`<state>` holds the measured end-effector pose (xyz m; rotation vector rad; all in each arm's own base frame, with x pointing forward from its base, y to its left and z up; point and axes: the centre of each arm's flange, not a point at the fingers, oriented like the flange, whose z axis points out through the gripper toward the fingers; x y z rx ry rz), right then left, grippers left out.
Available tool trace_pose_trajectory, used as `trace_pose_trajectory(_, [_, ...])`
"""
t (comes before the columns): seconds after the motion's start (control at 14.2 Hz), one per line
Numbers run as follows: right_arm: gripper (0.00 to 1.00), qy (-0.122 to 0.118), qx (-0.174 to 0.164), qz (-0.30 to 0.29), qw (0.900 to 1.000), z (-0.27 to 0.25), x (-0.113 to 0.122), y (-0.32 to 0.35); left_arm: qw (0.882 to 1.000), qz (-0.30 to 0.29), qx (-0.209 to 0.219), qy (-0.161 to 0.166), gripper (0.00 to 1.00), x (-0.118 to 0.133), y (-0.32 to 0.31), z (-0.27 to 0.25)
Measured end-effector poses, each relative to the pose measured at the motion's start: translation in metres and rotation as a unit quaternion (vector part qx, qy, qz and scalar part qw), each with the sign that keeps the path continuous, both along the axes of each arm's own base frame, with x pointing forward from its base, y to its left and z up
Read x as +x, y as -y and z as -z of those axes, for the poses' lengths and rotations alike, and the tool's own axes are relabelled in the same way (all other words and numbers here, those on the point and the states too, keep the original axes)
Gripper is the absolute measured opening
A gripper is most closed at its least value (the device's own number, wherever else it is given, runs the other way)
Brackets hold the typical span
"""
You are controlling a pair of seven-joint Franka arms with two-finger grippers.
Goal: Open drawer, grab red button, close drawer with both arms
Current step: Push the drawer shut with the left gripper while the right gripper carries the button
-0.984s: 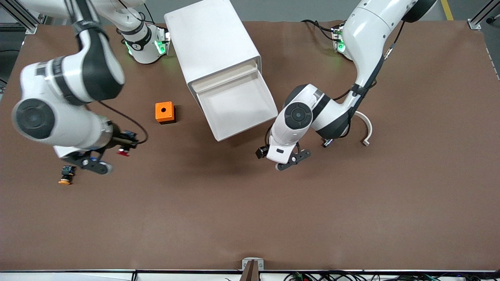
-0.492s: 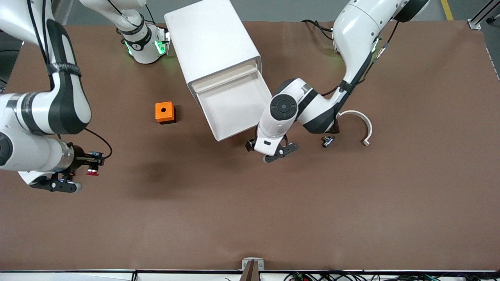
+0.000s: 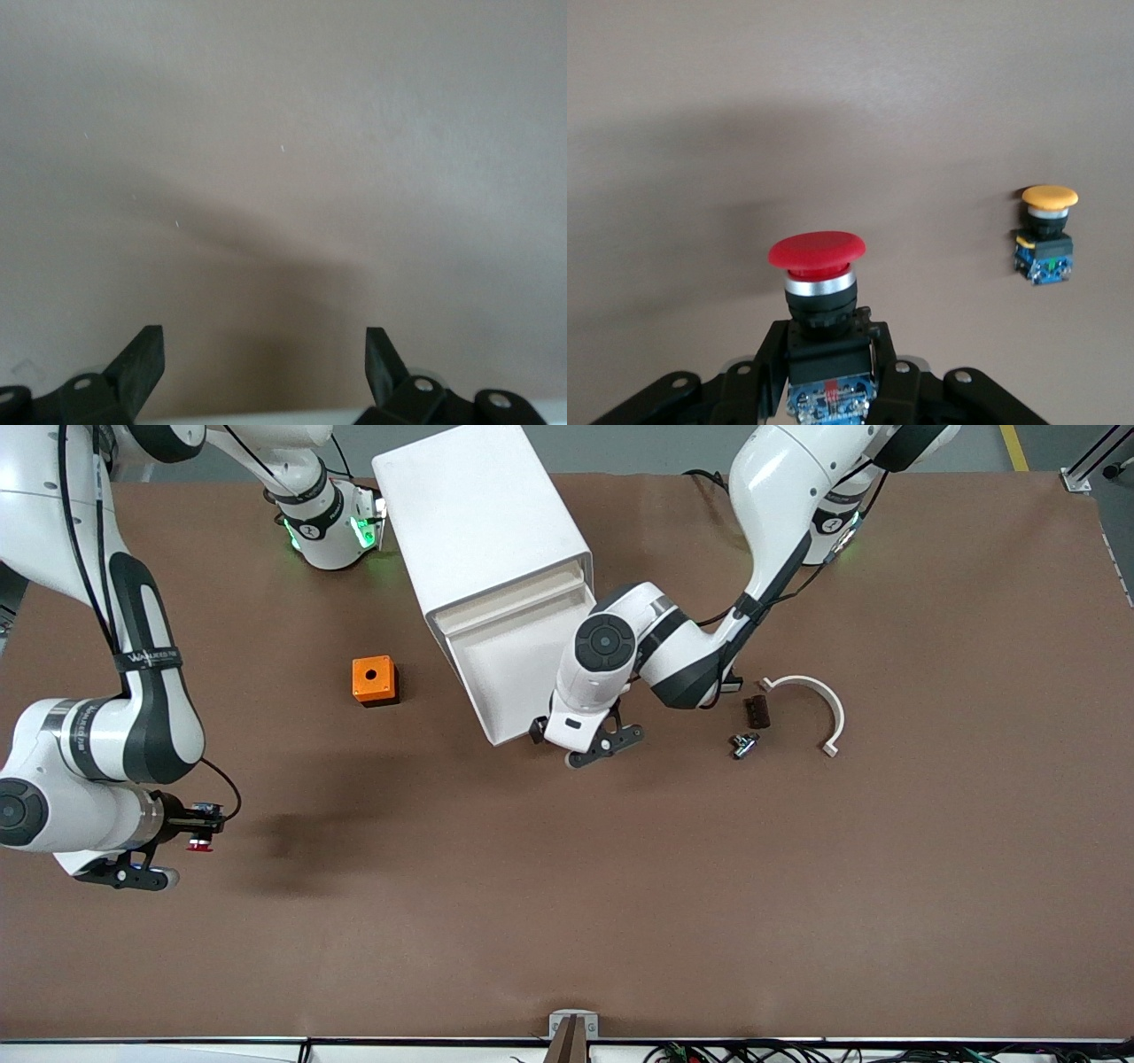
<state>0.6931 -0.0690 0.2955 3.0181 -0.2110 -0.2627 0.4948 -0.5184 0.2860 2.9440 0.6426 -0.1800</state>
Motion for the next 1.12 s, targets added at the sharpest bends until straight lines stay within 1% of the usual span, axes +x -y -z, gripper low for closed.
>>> trace_pose_trajectory(0.07, [0.42,0.004,0.001,0.001,1.000,0.007,0.001,0.009,1.000,0.001,0.001,-0.002,1.00,-0.004,0.003,0.001])
trace_pose_trajectory(0.21, [0.42,0.026,0.000,0.001,1.000,0.021,0.005,0.027,1.000,0.004,0.004,-0.005,1.00,-0.011,0.007,0.005])
trace_pose_trajectory(0.35, [0.42,0.047,-0.006,-0.006,0.999,0.043,0.003,0.045,1.000,0.007,0.008,-0.009,1.00,-0.024,0.016,0.009])
trace_pose_trajectory(0.42, [0.42,0.051,-0.006,-0.009,0.999,0.055,-0.001,0.050,1.000,0.008,0.009,-0.012,1.00,-0.034,0.023,0.011])
trace_pose_trajectory(0.56, [0.42,0.052,-0.006,-0.011,0.999,0.074,-0.006,0.054,1.000,0.012,0.009,-0.017,1.00,-0.055,0.040,0.011])
trace_pose_trajectory(0.7, [0.42,0.051,-0.012,-0.016,0.998,0.082,-0.010,0.060,0.999,0.020,0.004,-0.026,1.00,-0.076,0.056,0.011])
trace_pose_trajectory(0.84, [0.42,0.050,-0.019,-0.021,0.998,0.083,-0.013,0.069,0.999,0.032,0.002,-0.028,1.00,-0.093,0.068,0.011])
trace_pose_trajectory(1.12, [0.42,0.037,-0.016,-0.018,0.999,0.097,-0.025,0.080,0.999,0.041,-0.015,-0.027,1.00,-0.118,0.088,0.009])
